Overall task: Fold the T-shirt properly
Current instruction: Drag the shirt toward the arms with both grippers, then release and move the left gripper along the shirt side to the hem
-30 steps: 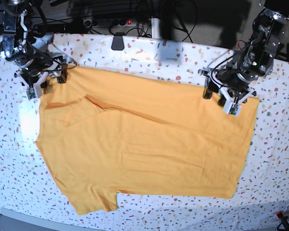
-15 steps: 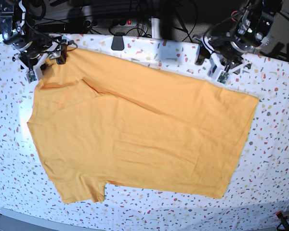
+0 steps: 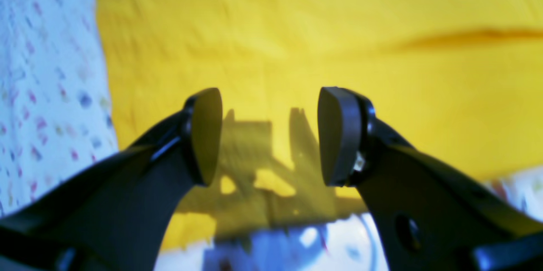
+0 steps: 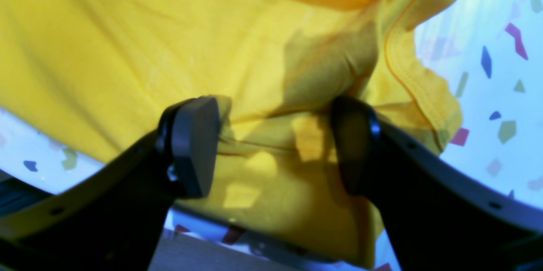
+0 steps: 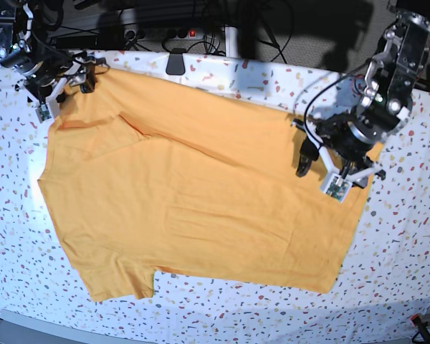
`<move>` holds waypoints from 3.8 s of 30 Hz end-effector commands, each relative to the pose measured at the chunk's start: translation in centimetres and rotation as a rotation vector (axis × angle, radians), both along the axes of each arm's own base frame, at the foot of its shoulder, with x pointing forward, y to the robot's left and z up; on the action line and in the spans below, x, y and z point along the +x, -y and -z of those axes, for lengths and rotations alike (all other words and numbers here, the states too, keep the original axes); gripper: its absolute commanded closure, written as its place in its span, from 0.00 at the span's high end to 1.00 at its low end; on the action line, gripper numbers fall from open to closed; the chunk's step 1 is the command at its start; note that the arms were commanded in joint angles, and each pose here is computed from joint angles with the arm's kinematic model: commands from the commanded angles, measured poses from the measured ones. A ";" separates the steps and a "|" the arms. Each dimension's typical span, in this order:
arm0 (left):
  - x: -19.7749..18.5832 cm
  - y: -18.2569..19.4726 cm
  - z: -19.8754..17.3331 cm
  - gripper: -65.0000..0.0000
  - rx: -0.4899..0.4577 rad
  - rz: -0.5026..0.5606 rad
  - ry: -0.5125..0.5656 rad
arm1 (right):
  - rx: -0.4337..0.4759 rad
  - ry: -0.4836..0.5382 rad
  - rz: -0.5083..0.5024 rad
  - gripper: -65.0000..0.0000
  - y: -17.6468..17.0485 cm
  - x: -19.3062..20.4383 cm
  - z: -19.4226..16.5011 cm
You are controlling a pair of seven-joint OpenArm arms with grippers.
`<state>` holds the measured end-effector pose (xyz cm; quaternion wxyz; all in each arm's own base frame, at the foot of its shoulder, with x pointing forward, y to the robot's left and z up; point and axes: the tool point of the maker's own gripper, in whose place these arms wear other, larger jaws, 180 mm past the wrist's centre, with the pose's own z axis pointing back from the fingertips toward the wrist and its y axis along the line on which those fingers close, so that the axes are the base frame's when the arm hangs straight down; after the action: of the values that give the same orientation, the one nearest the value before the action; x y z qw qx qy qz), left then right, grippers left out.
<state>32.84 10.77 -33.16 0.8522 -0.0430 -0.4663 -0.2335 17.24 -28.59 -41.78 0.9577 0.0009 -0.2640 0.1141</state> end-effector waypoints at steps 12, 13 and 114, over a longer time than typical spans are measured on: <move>4.8 -2.6 2.9 0.53 -0.138 -0.013 0.074 | -0.037 -0.041 -0.009 0.64 0.8 -0.8 0.1; 4.6 -2.8 3.5 0.53 -0.147 -0.006 0.070 | -0.037 -0.041 -0.009 0.64 0.8 -0.8 0.1; 5.1 -6.2 -5.3 0.53 0.278 -0.075 0.228 | -0.239 0.221 -0.075 0.64 4.0 11.4 -14.2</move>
<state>37.30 16.88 -29.54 0.8148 0.1133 -0.5013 -0.2684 27.88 -32.21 -29.07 0.9206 -0.1022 -0.3335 0.1754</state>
